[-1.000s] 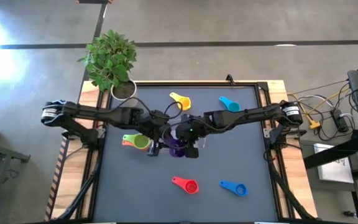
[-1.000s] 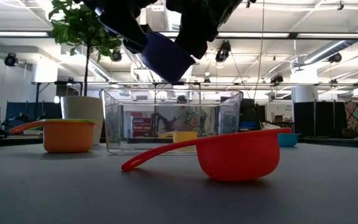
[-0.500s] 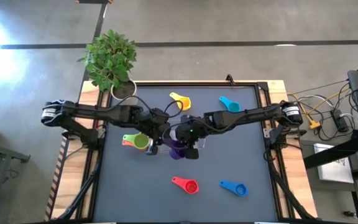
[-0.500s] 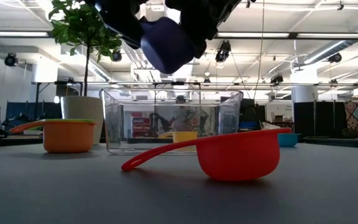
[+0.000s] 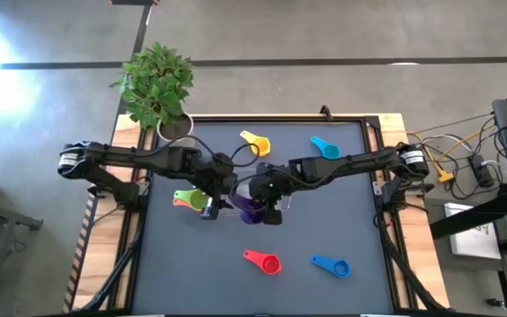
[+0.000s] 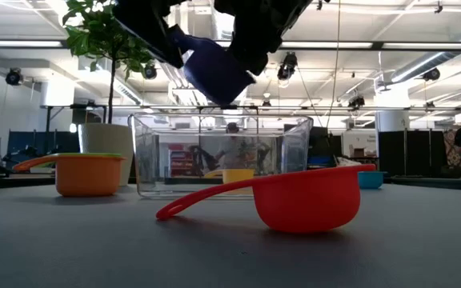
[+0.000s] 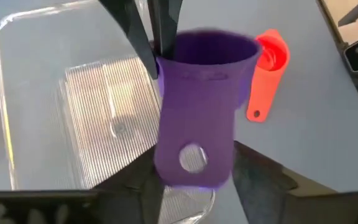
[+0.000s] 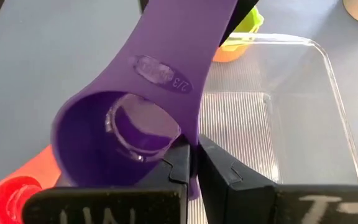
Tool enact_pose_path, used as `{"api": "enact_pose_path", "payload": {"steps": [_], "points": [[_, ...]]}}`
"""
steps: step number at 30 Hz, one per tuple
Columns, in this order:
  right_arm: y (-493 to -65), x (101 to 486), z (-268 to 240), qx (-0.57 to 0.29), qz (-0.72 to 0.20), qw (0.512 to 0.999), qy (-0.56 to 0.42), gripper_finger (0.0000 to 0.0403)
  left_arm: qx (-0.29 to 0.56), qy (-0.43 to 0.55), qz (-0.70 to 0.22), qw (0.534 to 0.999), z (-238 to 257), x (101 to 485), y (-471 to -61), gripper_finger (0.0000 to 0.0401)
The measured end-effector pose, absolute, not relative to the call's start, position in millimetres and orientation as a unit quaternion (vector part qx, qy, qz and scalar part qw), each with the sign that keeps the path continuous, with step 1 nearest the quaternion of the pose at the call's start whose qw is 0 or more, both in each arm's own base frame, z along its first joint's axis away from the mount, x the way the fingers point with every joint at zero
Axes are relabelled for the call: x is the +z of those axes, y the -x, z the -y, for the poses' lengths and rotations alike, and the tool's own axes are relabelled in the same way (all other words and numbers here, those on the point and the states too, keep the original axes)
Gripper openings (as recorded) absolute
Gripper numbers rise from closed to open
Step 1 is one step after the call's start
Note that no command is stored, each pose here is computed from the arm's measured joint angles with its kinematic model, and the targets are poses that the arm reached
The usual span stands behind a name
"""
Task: Nest measuring cups in basket
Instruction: Stack the violet measuring cup on top of the green measuring cup
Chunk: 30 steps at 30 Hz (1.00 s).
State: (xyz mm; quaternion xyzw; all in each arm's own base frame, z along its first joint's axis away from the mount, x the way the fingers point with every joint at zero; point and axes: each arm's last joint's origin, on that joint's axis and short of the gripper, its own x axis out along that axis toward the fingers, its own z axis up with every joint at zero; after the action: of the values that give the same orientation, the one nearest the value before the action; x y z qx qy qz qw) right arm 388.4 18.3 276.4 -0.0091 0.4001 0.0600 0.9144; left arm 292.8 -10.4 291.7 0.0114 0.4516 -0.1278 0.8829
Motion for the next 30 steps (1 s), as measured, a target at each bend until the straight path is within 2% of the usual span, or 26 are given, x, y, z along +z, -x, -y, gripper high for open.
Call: {"api": "enact_pose_path", "payload": {"steps": [5, 10, 30], "points": [[-388.5, 276.5, -18.2, 0.059, -0.399, 0.915, 0.010, 0.0009, -0.128, -0.015, -0.436, 0.891, 10.6, 302.0, -295.5, 0.0208], [-388.5, 276.7, -18.0, 0.058, -0.399, 0.915, 0.010, 0.0008, -0.124, -0.020, -0.424, 0.897, 8.6, 309.3, -297.3, 0.0232], [-388.7, 276.8, -18.2, 0.061, -0.398, 0.915, 0.010, 0.0008, -0.118, -0.036, -0.391, 0.912, 3.2, 313.4, -302.7, 0.0237]]}}
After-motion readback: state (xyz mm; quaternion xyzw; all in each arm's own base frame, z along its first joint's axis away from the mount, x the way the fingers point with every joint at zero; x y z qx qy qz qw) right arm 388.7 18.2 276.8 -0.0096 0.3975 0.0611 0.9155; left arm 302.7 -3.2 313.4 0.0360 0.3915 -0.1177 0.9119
